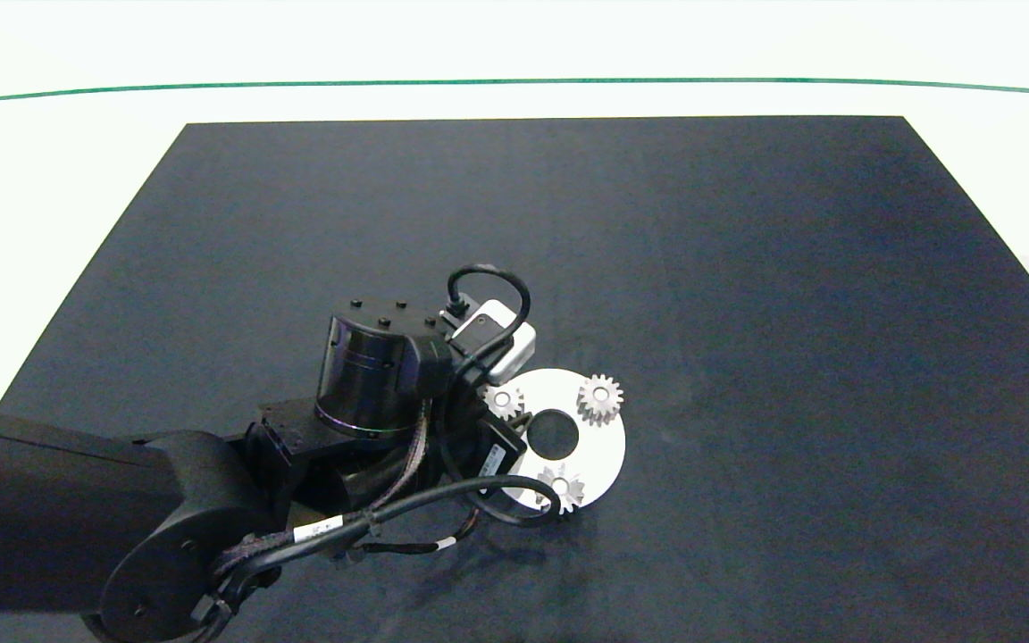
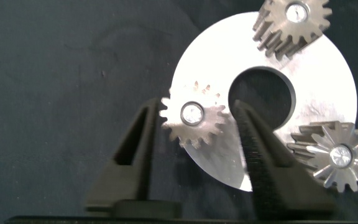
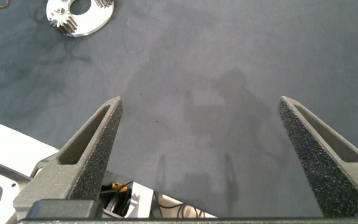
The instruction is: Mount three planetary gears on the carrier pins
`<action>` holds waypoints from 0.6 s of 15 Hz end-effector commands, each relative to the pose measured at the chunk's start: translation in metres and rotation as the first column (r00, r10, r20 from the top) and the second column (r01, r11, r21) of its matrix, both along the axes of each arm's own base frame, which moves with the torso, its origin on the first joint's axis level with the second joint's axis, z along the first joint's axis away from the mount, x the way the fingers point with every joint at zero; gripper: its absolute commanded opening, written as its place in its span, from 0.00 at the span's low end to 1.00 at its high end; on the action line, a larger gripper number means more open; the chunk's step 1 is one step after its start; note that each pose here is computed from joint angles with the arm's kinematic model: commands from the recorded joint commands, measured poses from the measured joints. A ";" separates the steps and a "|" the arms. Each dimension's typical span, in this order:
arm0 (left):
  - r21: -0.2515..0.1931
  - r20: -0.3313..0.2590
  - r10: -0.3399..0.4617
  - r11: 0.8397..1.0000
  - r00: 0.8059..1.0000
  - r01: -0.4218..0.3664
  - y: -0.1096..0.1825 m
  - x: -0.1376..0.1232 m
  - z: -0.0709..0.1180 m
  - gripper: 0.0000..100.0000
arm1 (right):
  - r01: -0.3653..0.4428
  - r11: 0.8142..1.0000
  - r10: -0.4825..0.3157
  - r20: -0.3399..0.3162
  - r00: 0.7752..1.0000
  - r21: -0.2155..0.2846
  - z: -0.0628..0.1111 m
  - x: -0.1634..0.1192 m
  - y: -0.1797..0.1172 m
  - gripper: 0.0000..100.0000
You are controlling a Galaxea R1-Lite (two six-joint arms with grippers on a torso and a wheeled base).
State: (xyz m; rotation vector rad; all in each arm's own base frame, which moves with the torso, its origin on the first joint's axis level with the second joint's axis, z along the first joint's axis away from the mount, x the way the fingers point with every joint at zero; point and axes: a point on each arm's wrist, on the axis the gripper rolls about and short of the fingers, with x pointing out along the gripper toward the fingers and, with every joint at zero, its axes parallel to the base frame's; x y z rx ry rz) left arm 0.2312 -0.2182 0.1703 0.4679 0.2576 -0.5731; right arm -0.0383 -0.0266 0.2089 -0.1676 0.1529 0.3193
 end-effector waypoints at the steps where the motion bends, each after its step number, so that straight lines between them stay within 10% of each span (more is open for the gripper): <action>1: 0.002 0.002 0.002 1.000 1.000 -0.002 0.000 0.000 0.000 1.00 | 0.003 1.000 -0.003 -0.002 1.000 -0.001 0.000 0.000 0.000 1.00; 4: -0.013 0.017 0.031 0.999 0.999 -0.031 0.012 0.000 0.007 1.00 | 0.043 0.999 -0.043 0.004 0.999 0.005 0.001 -0.001 0.001 1.00; 6: -0.105 0.122 0.164 0.983 0.979 -0.152 0.058 0.002 0.050 1.00 | 0.125 0.992 -0.125 0.018 0.992 0.018 0.007 -0.005 0.005 1.00; 9: -0.196 0.225 0.394 0.914 0.891 -0.355 0.130 -0.030 0.100 1.00 | 0.268 0.963 -0.269 0.056 0.961 0.038 0.015 -0.013 0.011 1.00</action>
